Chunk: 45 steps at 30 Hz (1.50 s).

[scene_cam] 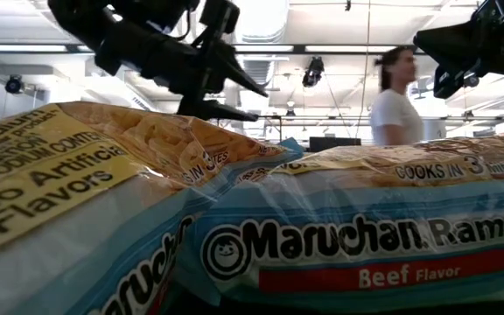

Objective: Sort Maruchan noodles
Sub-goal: Put the yellow noodle pack into the transparent bin

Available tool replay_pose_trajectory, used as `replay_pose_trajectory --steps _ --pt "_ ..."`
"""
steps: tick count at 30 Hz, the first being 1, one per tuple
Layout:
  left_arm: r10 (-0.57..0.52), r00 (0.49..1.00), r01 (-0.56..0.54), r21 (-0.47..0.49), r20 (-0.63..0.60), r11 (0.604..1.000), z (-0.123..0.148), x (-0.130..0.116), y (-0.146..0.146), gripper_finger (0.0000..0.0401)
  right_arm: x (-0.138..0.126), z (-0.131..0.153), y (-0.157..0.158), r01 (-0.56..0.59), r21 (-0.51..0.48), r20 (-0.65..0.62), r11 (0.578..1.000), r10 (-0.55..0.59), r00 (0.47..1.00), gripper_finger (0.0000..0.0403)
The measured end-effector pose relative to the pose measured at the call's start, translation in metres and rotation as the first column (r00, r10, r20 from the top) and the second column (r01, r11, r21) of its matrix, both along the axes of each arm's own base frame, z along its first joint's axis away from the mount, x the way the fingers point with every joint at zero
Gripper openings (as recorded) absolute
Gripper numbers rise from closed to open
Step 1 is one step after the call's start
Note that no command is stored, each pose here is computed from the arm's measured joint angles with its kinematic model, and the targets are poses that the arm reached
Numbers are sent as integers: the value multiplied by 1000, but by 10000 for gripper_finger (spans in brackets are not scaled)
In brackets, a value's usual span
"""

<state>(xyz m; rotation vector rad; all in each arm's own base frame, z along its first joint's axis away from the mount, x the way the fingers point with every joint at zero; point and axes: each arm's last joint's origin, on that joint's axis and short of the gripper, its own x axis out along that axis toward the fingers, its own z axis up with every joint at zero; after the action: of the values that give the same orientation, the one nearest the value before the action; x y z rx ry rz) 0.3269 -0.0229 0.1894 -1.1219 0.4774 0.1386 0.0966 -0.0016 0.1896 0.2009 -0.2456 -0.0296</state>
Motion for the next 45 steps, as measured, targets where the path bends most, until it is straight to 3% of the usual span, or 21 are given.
replay_pose_trajectory --steps 2,4,7,11,15,17,20,21,27,30,35,38,42,45 --pt "-3 1000 3 -3 -8 1000 0 4 -2 125 0 1 0 -39 146 20 988 36 999 22" --pt "-4 1000 4 -2 -31 1000 -1 6 -2 125 0 1 0 -71 321 41 944 61 997 22" --pt "7 998 -7 3 -67 1000 -3 4 -2 125 0 0 -2 -67 478 54 876 47 997 22" --pt "35 997 -35 1 -68 999 -1 -5 0 125 0 1 -2 -86 539 78 838 53 996 22" --pt "52 991 -55 -17 -120 998 -8 -18 1 125 -2 2 -6 17 572 96 820 -88 991 22" --pt "64 989 -66 -11 -131 998 -10 -23 0 125 -3 2 -10 103 636 99 765 -213 972 22" --pt "113 984 -113 4 -136 994 -14 -27 1 125 -4 2 -12 87 756 126 649 -275 953 22" --pt "123 982 -123 12 -146 992 -16 -29 1 125 -4 2 -12 77 770 128 633 -272 954 22" --pt "143 978 -140 33 -150 990 -19 -28 1 125 -3 2 -12 66 766 130 639 -255 958 22" --pt "131 980 -126 45 -151 991 -21 -25 -1 125 -3 4 -12 35 783 156 621 -249 956 23" --pt "111 978 -106 39 -177 994 -31 -17 -11 125 -1 5 -9 -72 800 186 596 -132 974 45" --pt "117 982 -112 41 -149 993 -33 -9 -14 125 1 3 -8 -69 813 169 579 -121 978 51" --pt "114 985 -110 40 -130 993 -36 0 -15 125 3 0 -10 3 825 130 565 -195 972 45" --pt "114 983 -109 43 -142 993 -40 4 -16 125 6 -2 -11 2 865 119 502 -210 970 35"
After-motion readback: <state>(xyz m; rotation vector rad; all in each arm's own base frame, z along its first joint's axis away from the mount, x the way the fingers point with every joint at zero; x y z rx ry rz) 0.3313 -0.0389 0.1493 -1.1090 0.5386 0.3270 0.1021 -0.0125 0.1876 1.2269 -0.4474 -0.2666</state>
